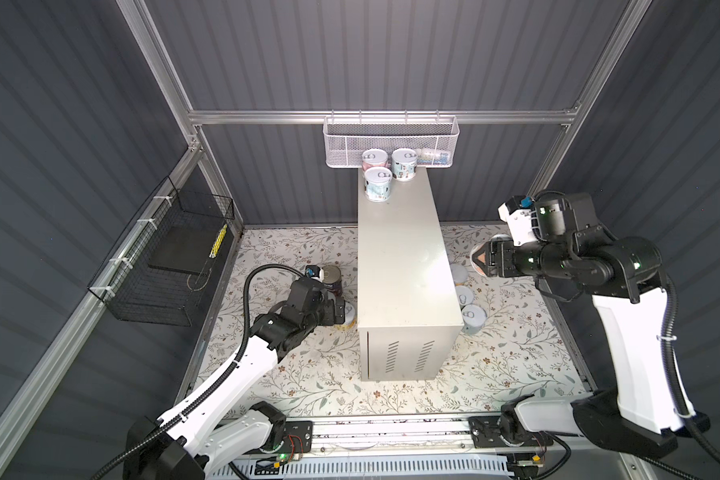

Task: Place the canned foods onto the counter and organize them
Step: 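Lift the orange-labelled can with the right gripper up over the cabinet top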

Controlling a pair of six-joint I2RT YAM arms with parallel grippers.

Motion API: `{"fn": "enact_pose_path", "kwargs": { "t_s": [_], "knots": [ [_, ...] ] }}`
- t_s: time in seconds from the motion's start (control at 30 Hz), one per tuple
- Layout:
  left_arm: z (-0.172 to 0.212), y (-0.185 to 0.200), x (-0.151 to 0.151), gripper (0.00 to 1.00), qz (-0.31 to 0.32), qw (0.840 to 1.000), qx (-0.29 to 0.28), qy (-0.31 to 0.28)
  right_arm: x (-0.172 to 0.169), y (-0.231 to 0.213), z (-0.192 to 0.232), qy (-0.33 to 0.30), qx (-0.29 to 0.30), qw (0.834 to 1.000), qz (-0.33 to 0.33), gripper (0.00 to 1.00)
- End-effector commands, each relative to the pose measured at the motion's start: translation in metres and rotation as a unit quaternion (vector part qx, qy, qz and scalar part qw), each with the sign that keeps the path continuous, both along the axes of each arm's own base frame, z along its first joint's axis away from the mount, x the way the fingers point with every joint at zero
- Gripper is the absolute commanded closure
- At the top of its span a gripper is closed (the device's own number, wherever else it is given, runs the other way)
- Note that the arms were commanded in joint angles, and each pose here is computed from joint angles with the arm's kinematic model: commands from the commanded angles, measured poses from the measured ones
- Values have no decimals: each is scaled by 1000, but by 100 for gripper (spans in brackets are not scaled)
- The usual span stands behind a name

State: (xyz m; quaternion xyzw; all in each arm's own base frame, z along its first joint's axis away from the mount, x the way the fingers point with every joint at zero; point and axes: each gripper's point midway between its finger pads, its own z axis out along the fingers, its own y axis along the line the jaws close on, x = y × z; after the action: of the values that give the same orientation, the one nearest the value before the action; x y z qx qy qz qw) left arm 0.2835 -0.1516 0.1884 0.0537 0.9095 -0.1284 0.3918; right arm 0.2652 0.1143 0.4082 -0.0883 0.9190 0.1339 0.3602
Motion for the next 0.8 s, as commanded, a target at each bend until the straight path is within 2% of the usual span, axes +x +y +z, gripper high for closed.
{"fn": "enact_pose_path", "kwargs": {
  "t_s": [0.0, 0.2, 0.4, 0.6, 0.67, 0.77],
  "knots": [
    [3, 0, -2, 1, -8, 1000, -1, -7, 1, 24, 13, -10, -5, 999, 53, 100],
    [1, -2, -1, 1, -12, 1000, -2, -1, 16, 63, 30, -28, -22, 995, 98, 100],
    [-3, 0, 0, 1, -6, 1000, 5, 0, 33, 96, 12, -17, -31, 992, 117, 100],
    [-5, 3, 0, 1, -3, 1000, 10, 0, 41, 106, 2, -9, -42, 992, 118, 100],
    [-7, 3, -1, 1, -2, 1000, 12, 1, 43, 109, -3, -2, -46, 992, 120, 95],
    [-11, 4, -1, 0, 0, 1000, 14, 5, 45, 114, -12, 9, -53, 991, 125, 80]
  ]
}}
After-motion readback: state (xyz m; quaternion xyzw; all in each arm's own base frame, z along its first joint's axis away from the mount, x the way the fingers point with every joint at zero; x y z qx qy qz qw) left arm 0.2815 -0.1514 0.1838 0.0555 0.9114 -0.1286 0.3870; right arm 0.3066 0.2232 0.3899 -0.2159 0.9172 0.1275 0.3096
